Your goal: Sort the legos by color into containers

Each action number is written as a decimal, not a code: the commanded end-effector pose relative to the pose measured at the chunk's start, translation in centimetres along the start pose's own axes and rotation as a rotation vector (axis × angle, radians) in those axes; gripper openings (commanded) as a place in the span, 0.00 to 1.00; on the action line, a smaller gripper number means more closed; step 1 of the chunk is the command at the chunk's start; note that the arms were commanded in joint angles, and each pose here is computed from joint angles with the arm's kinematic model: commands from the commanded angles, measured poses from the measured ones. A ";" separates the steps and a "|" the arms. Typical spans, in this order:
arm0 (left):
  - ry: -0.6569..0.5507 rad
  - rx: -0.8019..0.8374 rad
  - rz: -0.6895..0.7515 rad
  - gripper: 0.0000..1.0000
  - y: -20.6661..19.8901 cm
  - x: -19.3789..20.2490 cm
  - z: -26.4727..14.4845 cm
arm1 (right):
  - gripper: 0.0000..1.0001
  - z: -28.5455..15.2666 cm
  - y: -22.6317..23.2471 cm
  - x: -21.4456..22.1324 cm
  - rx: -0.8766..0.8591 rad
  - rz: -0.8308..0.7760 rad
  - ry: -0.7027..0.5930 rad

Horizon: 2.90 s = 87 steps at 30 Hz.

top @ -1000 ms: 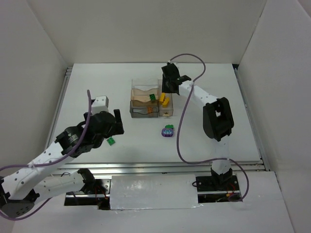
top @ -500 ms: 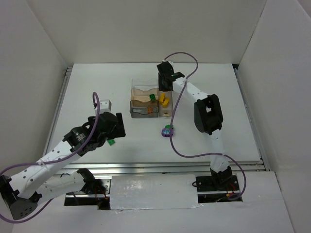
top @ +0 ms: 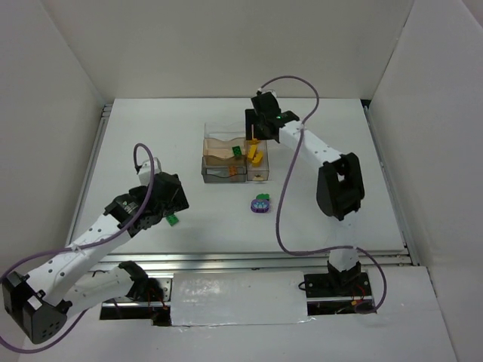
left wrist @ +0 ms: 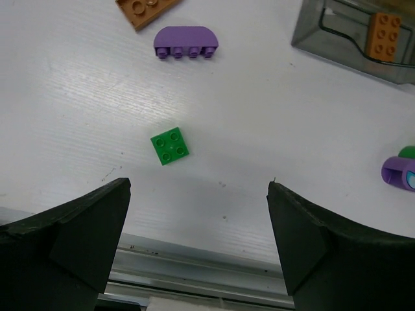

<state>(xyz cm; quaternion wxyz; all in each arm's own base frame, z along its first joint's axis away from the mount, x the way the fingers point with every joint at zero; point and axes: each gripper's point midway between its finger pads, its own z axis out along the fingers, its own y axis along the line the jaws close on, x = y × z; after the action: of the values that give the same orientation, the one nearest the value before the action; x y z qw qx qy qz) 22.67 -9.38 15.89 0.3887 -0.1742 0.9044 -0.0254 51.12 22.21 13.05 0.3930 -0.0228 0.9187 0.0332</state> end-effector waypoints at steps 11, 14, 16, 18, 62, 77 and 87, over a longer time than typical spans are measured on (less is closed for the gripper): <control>0.119 -0.134 -0.109 0.99 1.4 3.0 5.5 | 0.78 -21.7 7.1 4.0 -0.516 -0.007 -0.155; 0.129 -0.197 -0.131 0.95 2.4 3.3 6.9 | 0.78 -23.8 7.9 6.8 -0.623 -0.012 -0.124; 0.129 -0.213 -0.160 0.93 2.7 3.3 7.8 | 0.78 -25.0 7.9 7.6 -0.644 -0.006 -0.129; 0.142 -0.229 -0.173 0.89 3.1 3.7 8.7 | 0.78 -25.2 7.7 8.9 -0.647 -0.013 -0.110; 0.230 0.413 -0.484 0.00 -9.7 -1.7 -0.1 | 0.71 -26.4 18.6 11.9 -0.748 0.384 -0.270; 0.246 0.531 -0.469 0.00 -11.3 -1.5 -2.7 | 0.60 -23.1 19.2 12.6 -0.552 0.387 -0.340; 0.301 0.607 -0.478 0.00 -12.3 -0.7 -3.6 | 0.42 -23.6 19.0 10.7 -0.567 0.400 -0.458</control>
<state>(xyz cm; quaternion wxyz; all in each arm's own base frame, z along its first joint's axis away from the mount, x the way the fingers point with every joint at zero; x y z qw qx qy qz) 25.47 -19.63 19.95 0.2903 -0.2736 0.8414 -0.3645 23.73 39.90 20.03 0.5059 0.0240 0.7804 0.3667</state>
